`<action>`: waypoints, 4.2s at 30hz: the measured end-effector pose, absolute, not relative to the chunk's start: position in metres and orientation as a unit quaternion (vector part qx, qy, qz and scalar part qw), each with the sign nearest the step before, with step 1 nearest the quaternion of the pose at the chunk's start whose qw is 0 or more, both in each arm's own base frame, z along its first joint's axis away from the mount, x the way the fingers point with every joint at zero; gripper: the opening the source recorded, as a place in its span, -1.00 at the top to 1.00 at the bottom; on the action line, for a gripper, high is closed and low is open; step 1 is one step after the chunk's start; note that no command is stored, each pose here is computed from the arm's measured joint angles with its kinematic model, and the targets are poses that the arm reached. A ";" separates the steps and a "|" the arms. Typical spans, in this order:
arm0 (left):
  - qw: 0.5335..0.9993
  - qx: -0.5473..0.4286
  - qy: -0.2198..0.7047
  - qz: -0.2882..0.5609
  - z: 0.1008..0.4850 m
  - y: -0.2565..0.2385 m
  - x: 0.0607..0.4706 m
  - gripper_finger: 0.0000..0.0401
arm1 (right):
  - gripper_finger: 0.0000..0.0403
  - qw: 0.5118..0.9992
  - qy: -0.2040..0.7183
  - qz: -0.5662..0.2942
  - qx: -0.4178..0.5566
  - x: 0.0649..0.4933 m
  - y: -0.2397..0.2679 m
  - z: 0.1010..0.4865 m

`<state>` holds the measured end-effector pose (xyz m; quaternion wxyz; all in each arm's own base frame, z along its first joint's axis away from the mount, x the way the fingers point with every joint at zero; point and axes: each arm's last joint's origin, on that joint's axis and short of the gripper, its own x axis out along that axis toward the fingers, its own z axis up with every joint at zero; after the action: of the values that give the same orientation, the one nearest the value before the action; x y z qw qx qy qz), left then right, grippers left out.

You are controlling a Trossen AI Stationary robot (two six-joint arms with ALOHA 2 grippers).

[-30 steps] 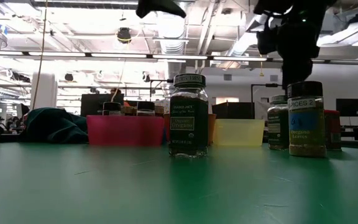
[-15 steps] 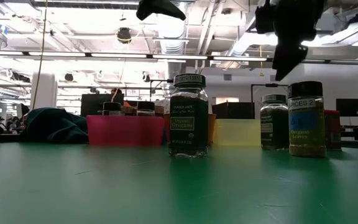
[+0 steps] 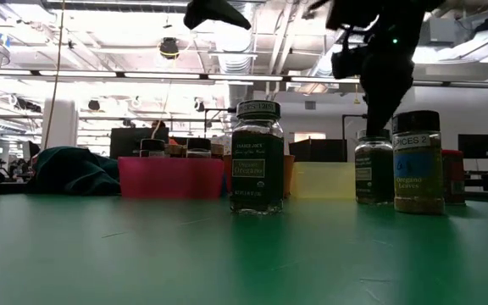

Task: Sort spices by type
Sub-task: Put the top green seasoning bottle into the orange bin

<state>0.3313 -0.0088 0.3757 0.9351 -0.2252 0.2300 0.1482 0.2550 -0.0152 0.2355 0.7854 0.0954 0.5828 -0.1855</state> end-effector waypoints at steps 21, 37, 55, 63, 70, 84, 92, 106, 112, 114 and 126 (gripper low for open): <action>0.927 -0.222 0.245 0.178 0.377 0.003 0.322 -0.41 | 0.22 0.763 0.613 -0.163 0.128 0.260 -0.024 0.219; 0.929 -0.151 0.263 0.213 0.385 0.036 0.303 -0.41 | 0.57 0.853 0.507 -0.102 0.063 0.252 -0.036 0.299; 0.925 -0.159 0.258 0.228 0.384 0.020 0.304 -0.41 | -0.85 0.849 0.524 -0.055 -0.033 0.306 -0.048 0.250; 0.911 -0.148 0.304 0.236 0.377 0.019 0.298 -0.41 | -0.70 0.867 0.492 -0.069 -0.033 0.312 -0.057 0.253; 0.914 -0.117 0.313 0.230 0.381 0.021 0.288 -0.41 | -0.63 0.878 0.472 -0.077 -0.033 0.325 -0.067 0.243; 0.919 -0.103 0.289 0.249 0.401 0.038 0.261 -0.41 | -0.56 0.851 0.519 -0.077 -0.013 0.325 -0.071 0.225; 0.914 -0.099 0.302 0.252 0.400 0.039 0.258 -0.41 | -0.14 0.839 0.540 -0.067 -0.014 0.328 -0.070 0.213; 0.915 -0.088 0.302 0.254 0.400 0.040 0.258 -0.41 | -0.15 0.882 0.462 -0.087 -0.025 0.318 -0.074 0.285; 0.913 -0.084 0.289 0.274 0.402 0.041 0.259 -0.41 | -0.14 0.920 0.364 -0.140 -0.031 0.320 -0.105 0.314; 0.917 -0.087 0.275 0.275 0.404 0.041 0.260 -0.41 | -0.14 0.925 0.343 -0.156 -0.038 0.322 -0.118 0.314; 0.917 -0.123 0.279 0.257 0.352 0.041 0.276 -0.41 | -0.15 0.907 0.363 -0.214 -0.023 0.355 -0.195 0.274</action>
<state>0.2760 0.0414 0.3524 0.9169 -0.1230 0.2793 0.2571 0.3552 -0.1952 0.2741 0.9065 -0.0234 0.3632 -0.2138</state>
